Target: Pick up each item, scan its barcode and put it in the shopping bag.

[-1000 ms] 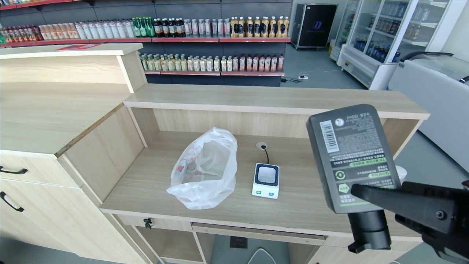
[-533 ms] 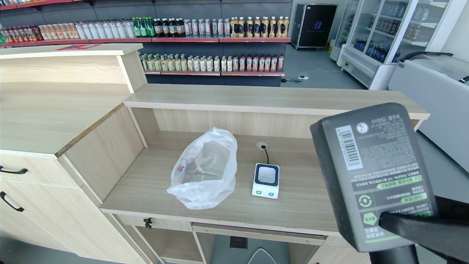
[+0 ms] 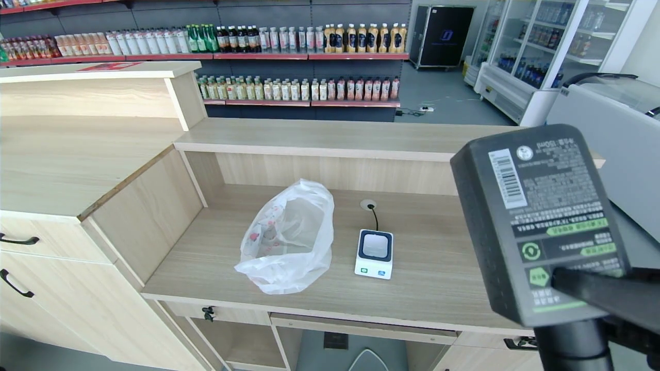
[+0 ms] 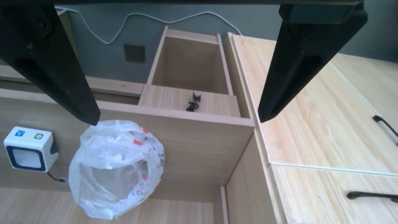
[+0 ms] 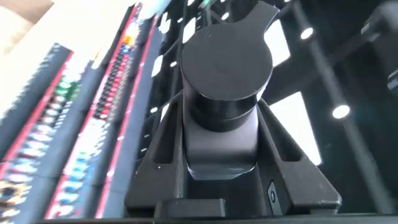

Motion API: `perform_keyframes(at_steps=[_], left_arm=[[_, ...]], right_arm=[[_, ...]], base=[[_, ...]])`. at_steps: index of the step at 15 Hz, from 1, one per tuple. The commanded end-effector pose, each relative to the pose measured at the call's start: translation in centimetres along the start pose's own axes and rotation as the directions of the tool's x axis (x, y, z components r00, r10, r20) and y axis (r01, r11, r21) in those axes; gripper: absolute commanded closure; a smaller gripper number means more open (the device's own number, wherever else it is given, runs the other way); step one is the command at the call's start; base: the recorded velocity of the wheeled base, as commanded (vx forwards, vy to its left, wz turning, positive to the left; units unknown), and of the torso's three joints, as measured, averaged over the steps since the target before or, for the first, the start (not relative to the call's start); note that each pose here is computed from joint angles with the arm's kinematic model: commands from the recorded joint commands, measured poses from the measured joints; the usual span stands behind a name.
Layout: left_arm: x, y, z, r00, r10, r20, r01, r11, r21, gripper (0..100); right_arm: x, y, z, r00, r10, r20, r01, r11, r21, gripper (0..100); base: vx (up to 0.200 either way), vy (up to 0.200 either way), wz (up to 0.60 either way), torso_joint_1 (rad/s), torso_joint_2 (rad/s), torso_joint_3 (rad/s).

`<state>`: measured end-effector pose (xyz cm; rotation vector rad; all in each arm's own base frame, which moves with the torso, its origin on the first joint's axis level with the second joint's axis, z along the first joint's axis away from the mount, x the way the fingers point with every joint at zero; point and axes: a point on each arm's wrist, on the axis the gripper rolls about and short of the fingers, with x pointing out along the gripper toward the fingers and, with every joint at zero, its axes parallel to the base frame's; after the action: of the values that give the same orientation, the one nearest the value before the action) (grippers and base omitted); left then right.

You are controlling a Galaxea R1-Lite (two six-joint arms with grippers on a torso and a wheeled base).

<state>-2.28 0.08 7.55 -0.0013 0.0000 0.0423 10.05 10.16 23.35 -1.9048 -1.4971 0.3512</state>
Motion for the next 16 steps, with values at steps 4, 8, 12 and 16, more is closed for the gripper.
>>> perform_keyframes(at_steps=[4,8,12,16], left_arm=[[0.0,0.0,0.0,1.000,0.001,0.000,-0.001,1.000,0.000,0],[0.0,0.0,0.0,1.000,0.001,0.000,-0.001,1.000,0.000,0],[0.0,0.0,0.0,1.000,0.001,0.000,-0.001,1.000,0.000,0],[0.0,0.0,0.0,1.000,0.001,0.000,-0.001,1.000,0.000,0]], right_arm=[[-1.4,2.3,-2.3,0.825,0.386,-0.413,-0.014,0.744,0.668,100],[-1.9,2.7,-3.5,0.394,0.649,-0.651,0.427,0.497,0.755,100],[-2.5,3.5,-8.1,0.029,0.844,-0.535,0.754,0.333,0.567,100],[-7.2,4.8,-9.7,-0.014,0.968,-0.251,0.866,0.137,0.480,100]], base=[[0.000,0.000,0.00,0.000,0.00,0.000],[0.000,0.000,0.00,0.000,0.00,0.000],[0.000,0.000,0.00,0.000,0.00,0.000],[0.000,0.000,0.00,0.000,0.00,0.000]])
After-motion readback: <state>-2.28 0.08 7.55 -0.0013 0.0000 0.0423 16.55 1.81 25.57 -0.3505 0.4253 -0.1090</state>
